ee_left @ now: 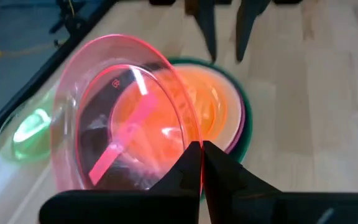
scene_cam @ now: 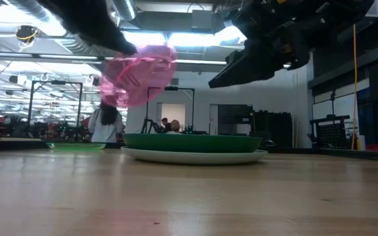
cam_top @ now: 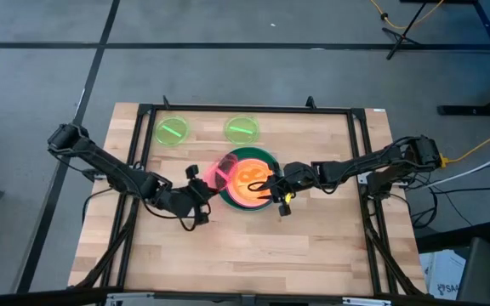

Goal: Stack plastic plates
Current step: Stack the light pink plate on top of the orange plate

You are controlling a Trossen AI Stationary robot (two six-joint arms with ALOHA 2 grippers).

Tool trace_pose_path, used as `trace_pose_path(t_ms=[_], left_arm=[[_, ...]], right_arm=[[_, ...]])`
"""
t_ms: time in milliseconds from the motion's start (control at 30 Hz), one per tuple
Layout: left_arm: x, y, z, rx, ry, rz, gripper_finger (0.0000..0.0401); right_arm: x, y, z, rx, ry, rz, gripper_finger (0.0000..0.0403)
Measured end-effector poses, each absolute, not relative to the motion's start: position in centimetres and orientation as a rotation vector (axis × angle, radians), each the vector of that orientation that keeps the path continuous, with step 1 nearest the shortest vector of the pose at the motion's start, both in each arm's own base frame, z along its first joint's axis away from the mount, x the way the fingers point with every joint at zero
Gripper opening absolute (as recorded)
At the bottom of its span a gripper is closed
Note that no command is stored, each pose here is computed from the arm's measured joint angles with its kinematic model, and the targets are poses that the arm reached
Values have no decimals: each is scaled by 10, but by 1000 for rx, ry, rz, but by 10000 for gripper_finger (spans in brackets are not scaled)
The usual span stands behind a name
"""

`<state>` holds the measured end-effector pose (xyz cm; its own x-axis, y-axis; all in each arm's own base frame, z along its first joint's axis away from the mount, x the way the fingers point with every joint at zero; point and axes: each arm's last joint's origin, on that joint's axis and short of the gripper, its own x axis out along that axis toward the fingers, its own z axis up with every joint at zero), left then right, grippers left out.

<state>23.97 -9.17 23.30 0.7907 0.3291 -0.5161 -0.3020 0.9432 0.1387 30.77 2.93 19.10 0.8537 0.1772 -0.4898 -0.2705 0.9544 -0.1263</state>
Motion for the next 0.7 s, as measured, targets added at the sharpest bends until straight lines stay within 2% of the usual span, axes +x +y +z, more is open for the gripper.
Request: trace_pose_path(t_ms=[267, 700], left_arm=[[265, -88, 221, 110, 540, 317, 0], [305, -79, 192, 139, 487, 221, 0]], right_arm=[[302, 29, 204, -192, 468, 225, 110], [248, 22, 245, -214, 576, 168, 110]])
